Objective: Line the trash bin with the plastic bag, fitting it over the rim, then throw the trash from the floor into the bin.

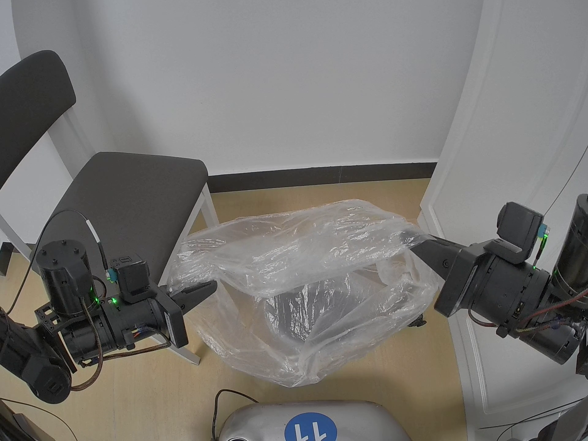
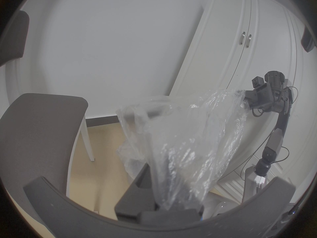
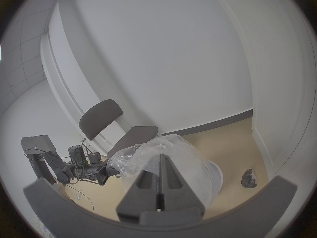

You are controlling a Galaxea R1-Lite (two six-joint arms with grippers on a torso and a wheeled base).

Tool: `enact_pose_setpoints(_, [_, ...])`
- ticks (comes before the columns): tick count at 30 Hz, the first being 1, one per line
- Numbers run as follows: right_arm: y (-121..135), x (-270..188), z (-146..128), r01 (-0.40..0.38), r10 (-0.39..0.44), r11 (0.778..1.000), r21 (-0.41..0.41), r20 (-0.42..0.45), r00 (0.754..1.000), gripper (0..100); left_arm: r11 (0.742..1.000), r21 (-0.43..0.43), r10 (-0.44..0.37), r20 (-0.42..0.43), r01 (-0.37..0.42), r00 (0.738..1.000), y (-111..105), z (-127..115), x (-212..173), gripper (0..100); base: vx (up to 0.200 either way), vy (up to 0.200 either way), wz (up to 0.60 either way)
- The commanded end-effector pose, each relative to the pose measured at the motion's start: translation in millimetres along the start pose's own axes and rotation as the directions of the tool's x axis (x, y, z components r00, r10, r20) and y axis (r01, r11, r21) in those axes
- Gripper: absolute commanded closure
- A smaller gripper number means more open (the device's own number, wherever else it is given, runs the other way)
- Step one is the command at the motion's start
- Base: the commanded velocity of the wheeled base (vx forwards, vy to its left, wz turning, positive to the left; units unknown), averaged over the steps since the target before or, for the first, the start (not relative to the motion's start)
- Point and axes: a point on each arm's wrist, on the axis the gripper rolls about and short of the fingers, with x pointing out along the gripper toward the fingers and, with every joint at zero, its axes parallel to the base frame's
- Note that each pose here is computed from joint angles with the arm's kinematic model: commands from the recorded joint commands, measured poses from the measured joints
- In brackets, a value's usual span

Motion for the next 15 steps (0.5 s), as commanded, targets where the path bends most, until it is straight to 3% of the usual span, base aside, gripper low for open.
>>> enact_pose_setpoints(1, [-0.9,0.4,-4.1,0.003,-0.003,1.000,-0.004,-0.015,1.000,100,1.000,-0.002,0.007,0.001,-0.007,1.000,1.8,0.3,0.7,100,0.000,0.000,0.00])
enact_pose_setpoints(8, [-9.1,4.3,-9.9,0.039,-0.038,0.999,0.005,-0.035,0.999,100,1.000,-0.005,0.019,0.003,-0.019,1.000,5.1,0.7,0.4,100,0.000,0.000,0.00])
enact_pose_setpoints(15, [-7.7,7.8,-10.0,0.007,-0.007,1.000,0.029,-0.003,1.000,100,1.000,-0.002,0.015,0.007,-0.015,1.000,4.4,1.7,0.8,100,0.000,0.000,0.00])
